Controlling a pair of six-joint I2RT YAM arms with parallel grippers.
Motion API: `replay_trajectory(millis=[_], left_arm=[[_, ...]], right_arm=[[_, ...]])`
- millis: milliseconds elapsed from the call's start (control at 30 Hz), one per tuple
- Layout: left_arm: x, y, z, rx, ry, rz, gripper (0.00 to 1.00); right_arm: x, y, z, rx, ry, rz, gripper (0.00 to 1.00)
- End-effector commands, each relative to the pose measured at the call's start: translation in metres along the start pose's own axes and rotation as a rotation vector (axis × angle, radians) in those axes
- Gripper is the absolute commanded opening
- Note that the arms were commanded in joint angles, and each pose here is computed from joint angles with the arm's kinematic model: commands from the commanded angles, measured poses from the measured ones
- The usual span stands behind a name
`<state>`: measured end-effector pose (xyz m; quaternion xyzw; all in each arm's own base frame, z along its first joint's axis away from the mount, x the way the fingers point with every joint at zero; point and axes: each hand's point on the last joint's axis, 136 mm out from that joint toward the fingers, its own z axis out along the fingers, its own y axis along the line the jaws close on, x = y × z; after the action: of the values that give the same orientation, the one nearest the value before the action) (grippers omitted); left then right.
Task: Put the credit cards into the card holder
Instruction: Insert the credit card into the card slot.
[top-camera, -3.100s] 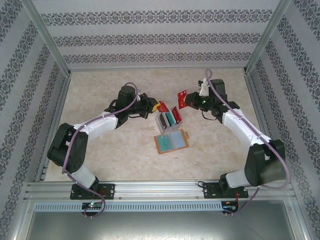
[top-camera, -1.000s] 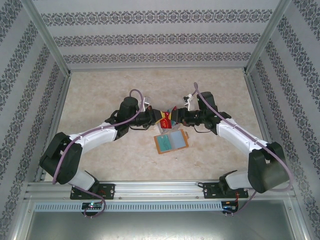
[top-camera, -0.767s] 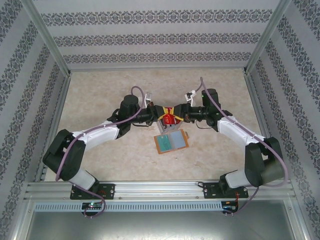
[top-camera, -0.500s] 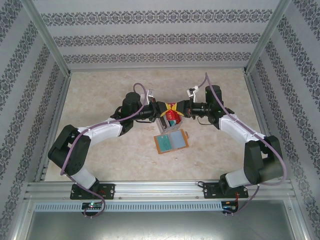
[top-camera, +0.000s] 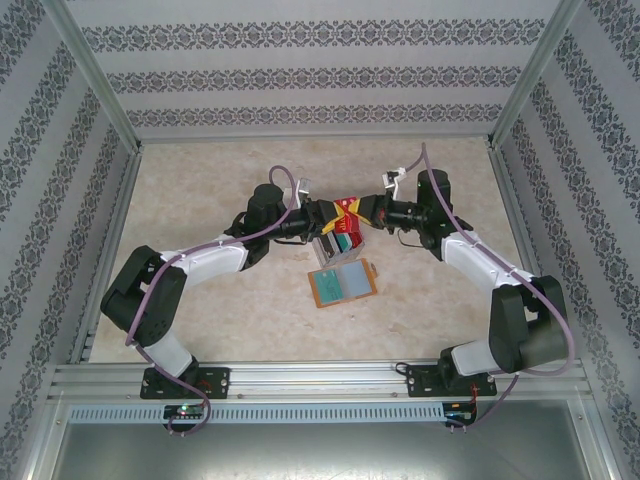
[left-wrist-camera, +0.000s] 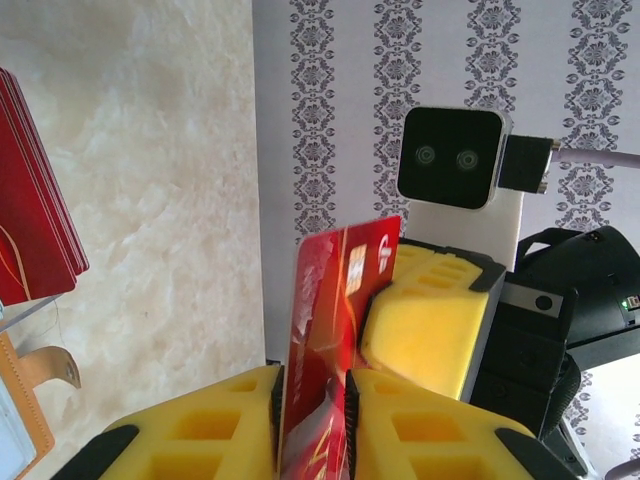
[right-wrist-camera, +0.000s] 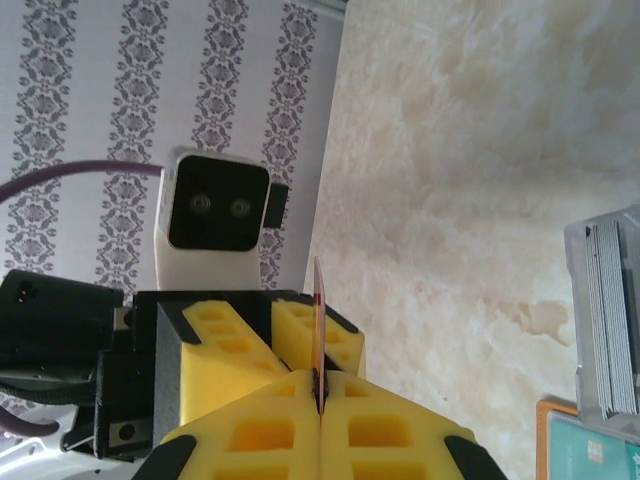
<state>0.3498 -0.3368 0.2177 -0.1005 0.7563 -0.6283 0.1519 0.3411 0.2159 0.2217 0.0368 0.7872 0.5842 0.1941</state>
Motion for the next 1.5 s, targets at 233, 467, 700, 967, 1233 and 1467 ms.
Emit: replay_trajectory(millis=[233,467,700,967,1233,1467], left_arm=[[0.001,-0.018,-0.002,0.038,0.0,0.049,0.06],[0.014,0.021,-0.02,-0.12,-0.045,0.043,0.0],[0.059,0.075,-0.034,-0.338,-0.101,0.048,0.0],[0.08,0.101,-0.043,-0.387,-0.119,0.032,0.0],[0.087,0.108,-0.033,-0.371,-0.089,0.047,0.0],[0.091,0.127,-0.023,-0.393,-0.079,0.036,0.0]], right_arm=[[-0.004,-0.011,-0.003,0.017,-0.026,0.012,0.11],[0.026,-0.081,-0.024,0.344,-0.037,0.019,0.34],[0.062,-0.149,-0.042,0.712,0.084,-0.055,0.49],[0.084,-0.173,-0.036,0.836,0.197,-0.143,0.57],[0.097,-0.199,-0.029,0.901,0.281,-0.129,0.51],[0.11,-0.196,-0.031,0.891,0.265,-0.109,0.26]])
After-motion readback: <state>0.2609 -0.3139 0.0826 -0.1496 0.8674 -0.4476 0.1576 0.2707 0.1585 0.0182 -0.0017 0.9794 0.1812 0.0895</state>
